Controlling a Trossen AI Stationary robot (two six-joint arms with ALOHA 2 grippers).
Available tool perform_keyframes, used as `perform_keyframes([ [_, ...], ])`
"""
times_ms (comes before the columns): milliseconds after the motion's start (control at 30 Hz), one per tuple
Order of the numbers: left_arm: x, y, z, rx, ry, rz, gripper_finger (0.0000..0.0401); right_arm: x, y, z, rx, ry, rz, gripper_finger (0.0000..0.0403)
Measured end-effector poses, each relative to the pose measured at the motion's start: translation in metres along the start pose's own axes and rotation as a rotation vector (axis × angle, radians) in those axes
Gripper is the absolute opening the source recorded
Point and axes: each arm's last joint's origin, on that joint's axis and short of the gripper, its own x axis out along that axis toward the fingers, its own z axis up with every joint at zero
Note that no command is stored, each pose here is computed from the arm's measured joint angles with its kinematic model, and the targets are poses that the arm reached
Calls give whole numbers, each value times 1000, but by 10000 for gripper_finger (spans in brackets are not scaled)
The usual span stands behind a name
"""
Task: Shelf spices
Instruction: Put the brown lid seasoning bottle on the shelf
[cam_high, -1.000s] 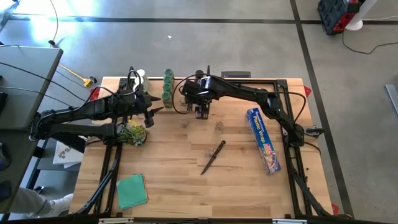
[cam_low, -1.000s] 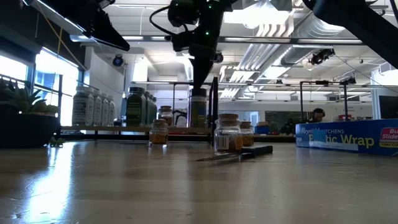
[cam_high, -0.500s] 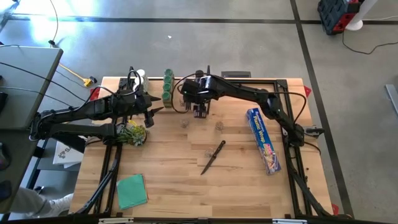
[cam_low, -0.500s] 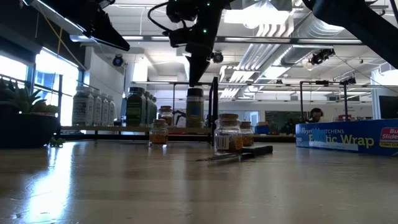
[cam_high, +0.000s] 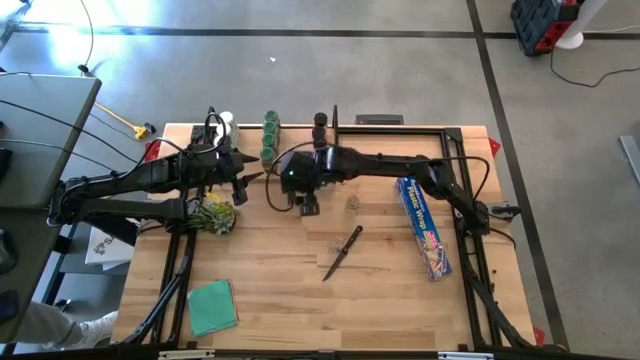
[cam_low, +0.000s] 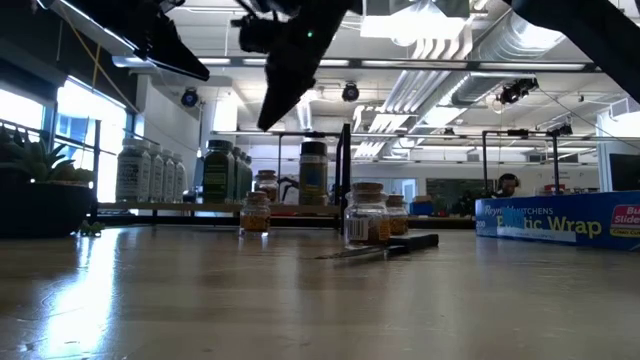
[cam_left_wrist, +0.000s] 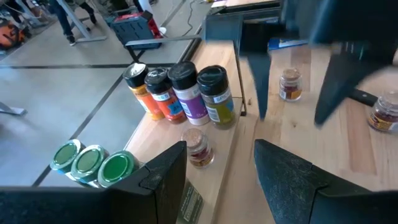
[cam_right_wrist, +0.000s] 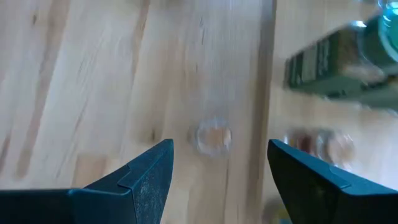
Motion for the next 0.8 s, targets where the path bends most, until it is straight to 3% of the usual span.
perform_keyframes([
  [333, 0, 0, 0, 0, -1, -2, 183, 64, 8, -31, -66, 1, -1, 254],
  [633, 0, 0, 0, 1, -1, -3, 183, 84, 16, -43, -76, -66, 65, 254],
  [800, 0, 0, 0, 3, -1, -2, 183, 82, 18, -44, 18, -37, 81, 254],
])
